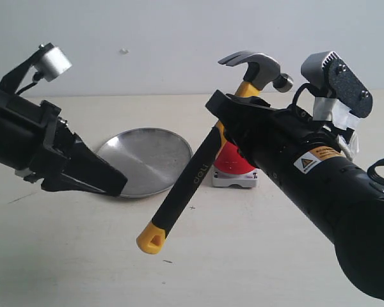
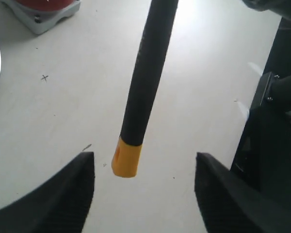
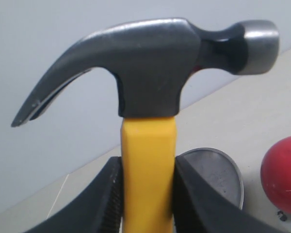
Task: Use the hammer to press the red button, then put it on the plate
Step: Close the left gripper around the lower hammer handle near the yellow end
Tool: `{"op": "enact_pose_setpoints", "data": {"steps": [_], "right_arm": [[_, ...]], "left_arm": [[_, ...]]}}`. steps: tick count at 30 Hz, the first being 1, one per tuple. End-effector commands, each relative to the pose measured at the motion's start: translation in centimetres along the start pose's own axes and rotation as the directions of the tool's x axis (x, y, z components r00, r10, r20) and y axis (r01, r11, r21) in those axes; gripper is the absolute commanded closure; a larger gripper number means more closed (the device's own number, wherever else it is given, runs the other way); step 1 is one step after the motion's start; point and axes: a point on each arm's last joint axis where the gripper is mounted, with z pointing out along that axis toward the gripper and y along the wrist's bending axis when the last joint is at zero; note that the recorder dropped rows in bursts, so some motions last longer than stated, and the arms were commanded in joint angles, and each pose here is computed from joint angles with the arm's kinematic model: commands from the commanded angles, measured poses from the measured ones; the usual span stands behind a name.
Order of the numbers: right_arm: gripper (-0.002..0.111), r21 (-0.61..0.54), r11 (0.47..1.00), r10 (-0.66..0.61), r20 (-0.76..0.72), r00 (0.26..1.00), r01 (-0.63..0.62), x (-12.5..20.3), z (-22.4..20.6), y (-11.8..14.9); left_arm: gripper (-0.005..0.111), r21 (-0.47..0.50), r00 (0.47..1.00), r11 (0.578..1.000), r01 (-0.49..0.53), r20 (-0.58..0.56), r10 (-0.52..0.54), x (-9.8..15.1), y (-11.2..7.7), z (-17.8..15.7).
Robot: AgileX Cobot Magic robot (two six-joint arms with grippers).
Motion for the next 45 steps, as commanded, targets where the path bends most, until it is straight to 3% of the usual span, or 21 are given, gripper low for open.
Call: {"op": "enact_pose_setpoints", "data": {"steps": [1, 4, 7, 12, 22, 27, 39, 45], "right_arm": [[0.108, -0.050, 0.999, -0.010, 0.064, 0.998, 0.013, -0.8, 0.1, 0.8], [0.108, -0.049, 0.999, -0.010, 0.059, 0.998, 0.013, -0.8, 0.1, 0.8], [0.108, -0.047, 0.999, -0.010, 0.055, 0.998, 0.013, -0.7, 0.1, 0.8], [0.108, -0.047, 0.999, -0.014, 0.043, 0.999, 0.016, -0.6, 0.1, 0.8], [0.108, -0.046, 0.999, -0.012, 0.044, 0.999, 0.014, -0.6, 0.1, 0.8], [0.108, -0.045, 0.999, -0.017, 0.042, 0.999, 0.019, -0.6, 0.1, 0.8], [0.108, -0.043, 0.999, -0.015, 0.043, 0.999, 0.017, -0.6, 0.1, 0.8], [0.108, -0.037, 0.999, -0.016, 0.023, 1.000, 0.017, -0.4, 0.1, 0.7]], "left_arm": [[0.043, -0.019, 0.995, 0.997, -0.080, -0.068, 0.079, -0.3, -0.4, 2.9], [0.043, -0.067, 0.989, 0.989, -0.134, -0.075, 0.129, -0.7, -1.0, 5.4], [0.043, -0.058, 0.986, 0.987, -0.152, -0.075, 0.147, -0.8, -1.7, 6.1], [0.043, -0.134, 0.991, 0.981, -0.137, -0.008, 0.137, -1.6, -1.6, 6.5], [0.043, -0.095, 0.996, 0.993, -0.071, -0.060, 0.065, -0.6, 0.5, 9.5], [0.043, -0.043, 0.996, 0.995, -0.088, -0.009, 0.087, -0.9, 0.3, 10.0], [0.043, -0.019, 0.997, 0.998, -0.056, -0.047, 0.055, -0.2, 0.9, 11.4], [0.043, -0.038, 0.992, 0.993, -0.116, -0.064, 0.113, -0.1, 0.2, 12.7]]}}
